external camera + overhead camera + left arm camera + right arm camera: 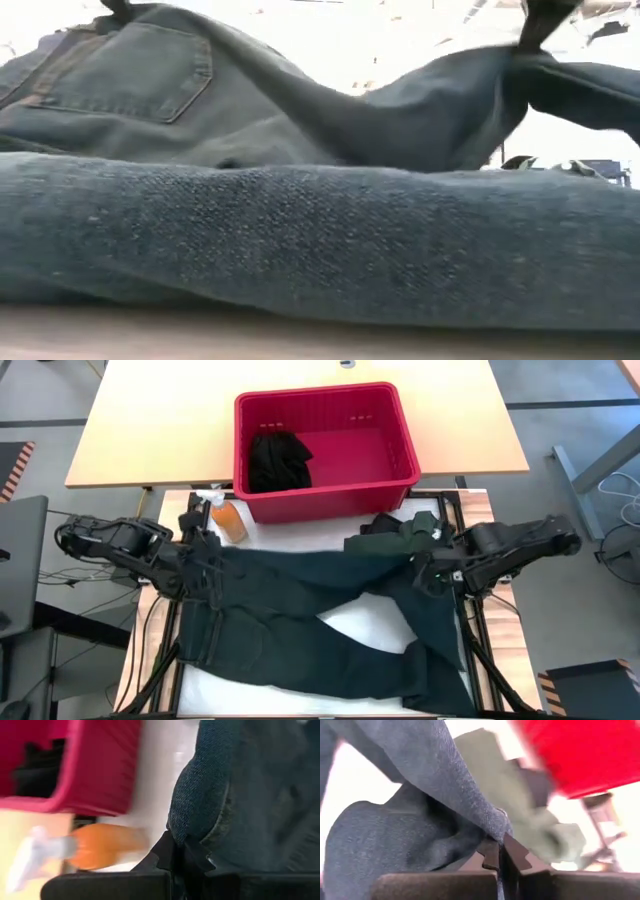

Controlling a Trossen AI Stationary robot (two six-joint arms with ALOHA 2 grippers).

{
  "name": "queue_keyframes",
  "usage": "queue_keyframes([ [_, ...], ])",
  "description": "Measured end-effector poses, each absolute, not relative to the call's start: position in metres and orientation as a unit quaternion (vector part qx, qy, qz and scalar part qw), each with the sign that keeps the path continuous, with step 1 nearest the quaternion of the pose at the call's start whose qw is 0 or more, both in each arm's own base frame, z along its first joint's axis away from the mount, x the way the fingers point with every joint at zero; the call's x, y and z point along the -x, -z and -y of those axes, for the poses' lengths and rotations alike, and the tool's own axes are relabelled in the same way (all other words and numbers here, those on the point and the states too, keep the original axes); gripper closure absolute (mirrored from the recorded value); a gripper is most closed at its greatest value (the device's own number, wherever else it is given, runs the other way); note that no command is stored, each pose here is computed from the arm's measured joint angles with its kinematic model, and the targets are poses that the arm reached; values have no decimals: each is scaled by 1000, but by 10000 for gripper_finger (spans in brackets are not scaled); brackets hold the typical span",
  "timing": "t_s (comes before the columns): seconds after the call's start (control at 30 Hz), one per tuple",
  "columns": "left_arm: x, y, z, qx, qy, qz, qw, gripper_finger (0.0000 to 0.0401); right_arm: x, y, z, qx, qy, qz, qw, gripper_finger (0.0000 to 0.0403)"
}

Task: Fold Laundry from Bin
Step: Fold the blue pants from the red laundry bin

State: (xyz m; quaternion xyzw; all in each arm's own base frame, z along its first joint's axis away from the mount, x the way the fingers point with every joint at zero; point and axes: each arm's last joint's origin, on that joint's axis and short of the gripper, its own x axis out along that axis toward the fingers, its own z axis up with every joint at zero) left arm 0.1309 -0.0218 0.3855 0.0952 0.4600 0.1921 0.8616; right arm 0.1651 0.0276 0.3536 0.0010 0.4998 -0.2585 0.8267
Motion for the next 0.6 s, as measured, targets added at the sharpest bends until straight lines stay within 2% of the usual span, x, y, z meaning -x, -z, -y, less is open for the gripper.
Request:
queue_keyframes([
  [0.1, -132, -386, 13, -111, -231, -456, 852, 401, -153, -374, -25, 31, 294, -487, 822, 384],
  [0.2, -132, -387, 6, -124, -255, -459, 842, 401, -149, -381, -27, 40, 273, -477, 835, 384],
  [0.43, -129, -395, -3, -131, -299, -443, 835, 401, -161, -367, -54, 63, 223, -512, 827, 384],
  [0.6, -137, -397, 14, -54, -182, -435, 880, 401, -172, -346, -99, 80, 173, -548, 814, 384],
])
